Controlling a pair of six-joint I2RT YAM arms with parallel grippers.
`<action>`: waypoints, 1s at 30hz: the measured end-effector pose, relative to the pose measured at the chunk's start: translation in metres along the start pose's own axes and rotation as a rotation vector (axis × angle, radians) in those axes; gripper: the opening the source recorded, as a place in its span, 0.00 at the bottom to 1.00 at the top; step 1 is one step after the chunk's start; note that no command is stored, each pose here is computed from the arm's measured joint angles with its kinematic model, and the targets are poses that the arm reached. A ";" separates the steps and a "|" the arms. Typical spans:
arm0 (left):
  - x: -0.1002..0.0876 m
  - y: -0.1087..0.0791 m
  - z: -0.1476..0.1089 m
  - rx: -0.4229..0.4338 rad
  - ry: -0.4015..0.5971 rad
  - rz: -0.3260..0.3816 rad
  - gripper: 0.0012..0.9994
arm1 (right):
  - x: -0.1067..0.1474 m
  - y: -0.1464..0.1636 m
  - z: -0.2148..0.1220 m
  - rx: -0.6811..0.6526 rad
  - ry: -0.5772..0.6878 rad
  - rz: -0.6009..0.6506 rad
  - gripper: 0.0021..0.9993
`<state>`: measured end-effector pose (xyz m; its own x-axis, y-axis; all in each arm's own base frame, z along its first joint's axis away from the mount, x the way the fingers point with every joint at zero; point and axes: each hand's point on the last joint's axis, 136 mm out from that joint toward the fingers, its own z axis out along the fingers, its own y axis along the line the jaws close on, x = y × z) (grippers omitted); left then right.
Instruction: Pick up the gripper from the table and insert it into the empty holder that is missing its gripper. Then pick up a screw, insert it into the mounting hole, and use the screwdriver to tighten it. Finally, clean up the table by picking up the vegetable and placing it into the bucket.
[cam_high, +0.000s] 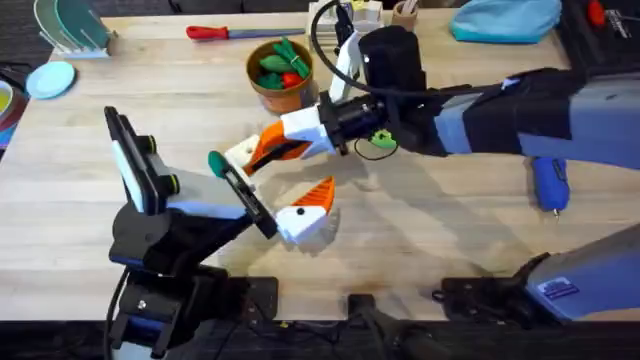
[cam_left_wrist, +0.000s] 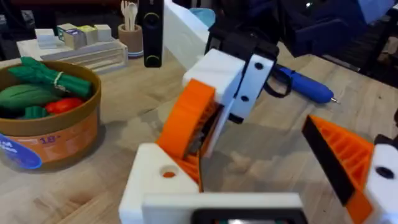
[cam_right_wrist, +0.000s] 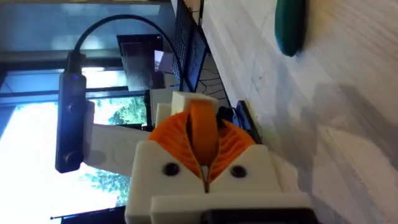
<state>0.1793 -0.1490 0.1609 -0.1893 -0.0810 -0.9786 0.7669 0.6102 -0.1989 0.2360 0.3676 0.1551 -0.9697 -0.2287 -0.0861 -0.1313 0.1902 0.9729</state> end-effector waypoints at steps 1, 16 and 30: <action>0.000 0.000 0.000 0.000 0.000 -0.001 0.99 | 0.000 0.000 0.000 0.000 0.001 -0.003 0.01; 0.000 0.000 0.000 0.002 0.000 0.004 0.99 | 0.003 0.000 0.000 -0.006 0.016 -0.041 0.22; 0.000 -0.004 0.000 0.021 0.003 0.023 0.99 | 0.007 -0.002 -0.002 -0.022 0.048 -0.030 0.40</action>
<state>0.1763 -0.1512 0.1615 -0.1733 -0.0653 -0.9827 0.7838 0.5951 -0.1777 0.2301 0.3633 0.1531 -0.9542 -0.2800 -0.1057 -0.1554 0.1618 0.9745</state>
